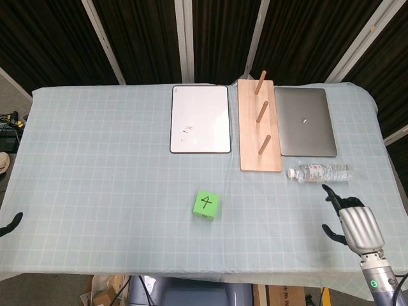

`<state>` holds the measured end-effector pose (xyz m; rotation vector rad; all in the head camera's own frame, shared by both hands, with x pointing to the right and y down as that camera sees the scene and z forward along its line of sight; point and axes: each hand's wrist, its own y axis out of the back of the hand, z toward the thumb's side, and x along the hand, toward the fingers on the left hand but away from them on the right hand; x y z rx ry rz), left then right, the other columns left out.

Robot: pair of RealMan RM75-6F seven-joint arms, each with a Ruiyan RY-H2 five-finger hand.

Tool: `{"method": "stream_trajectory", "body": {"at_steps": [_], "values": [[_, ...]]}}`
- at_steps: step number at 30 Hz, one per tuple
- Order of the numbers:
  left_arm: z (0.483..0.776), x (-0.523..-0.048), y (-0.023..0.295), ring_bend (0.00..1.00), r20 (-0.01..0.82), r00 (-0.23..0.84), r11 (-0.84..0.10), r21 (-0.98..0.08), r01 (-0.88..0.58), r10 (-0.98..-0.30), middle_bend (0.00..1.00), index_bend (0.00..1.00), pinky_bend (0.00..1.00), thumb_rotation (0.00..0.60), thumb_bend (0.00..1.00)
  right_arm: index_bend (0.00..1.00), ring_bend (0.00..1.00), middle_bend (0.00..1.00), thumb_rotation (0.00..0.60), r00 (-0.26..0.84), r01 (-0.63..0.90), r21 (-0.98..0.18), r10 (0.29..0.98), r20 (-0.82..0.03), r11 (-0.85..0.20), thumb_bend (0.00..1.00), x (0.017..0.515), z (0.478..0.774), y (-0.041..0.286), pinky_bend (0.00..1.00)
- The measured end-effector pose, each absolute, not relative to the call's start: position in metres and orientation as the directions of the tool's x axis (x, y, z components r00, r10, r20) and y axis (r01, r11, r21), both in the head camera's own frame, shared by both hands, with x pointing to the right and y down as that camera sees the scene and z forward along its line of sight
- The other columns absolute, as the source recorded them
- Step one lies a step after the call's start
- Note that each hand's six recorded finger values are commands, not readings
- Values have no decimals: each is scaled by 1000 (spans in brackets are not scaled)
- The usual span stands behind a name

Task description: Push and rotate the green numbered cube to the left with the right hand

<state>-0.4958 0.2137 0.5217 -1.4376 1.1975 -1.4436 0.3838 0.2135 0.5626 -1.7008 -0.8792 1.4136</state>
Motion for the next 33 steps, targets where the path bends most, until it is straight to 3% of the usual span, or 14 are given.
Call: {"method": "stream_trajectory", "body": {"at_steps": [8,10,21,27,33], "values": [[522,-498,213,0,281,-88,-272,-957,-104,-955,21,105,0,600,306,228,835,813,600,244,-72,-769,737,-631,-635,736,348,579,187,691],[522,-499,213,0,282,-96,-272,-957,-104,-955,21,105,0,600,305,229,848,831,600,251,-126,-742,702,-666,-658,780,339,582,181,693],[518,-501,212,0,267,-100,-255,-960,-114,-959,21,105,0,600,306,223,850,833,600,261,-348,-555,491,-831,-755,814,285,598,181,694],[519,-502,211,0,270,-105,-258,-959,-118,-957,21,105,0,600,306,223,850,834,600,305,-360,-487,393,-868,-796,818,240,600,191,693],[519,-503,211,0,273,-110,-260,-958,-120,-956,21,105,0,600,306,223,850,834,600,344,-359,-461,344,-874,-811,818,202,604,194,693]]}}
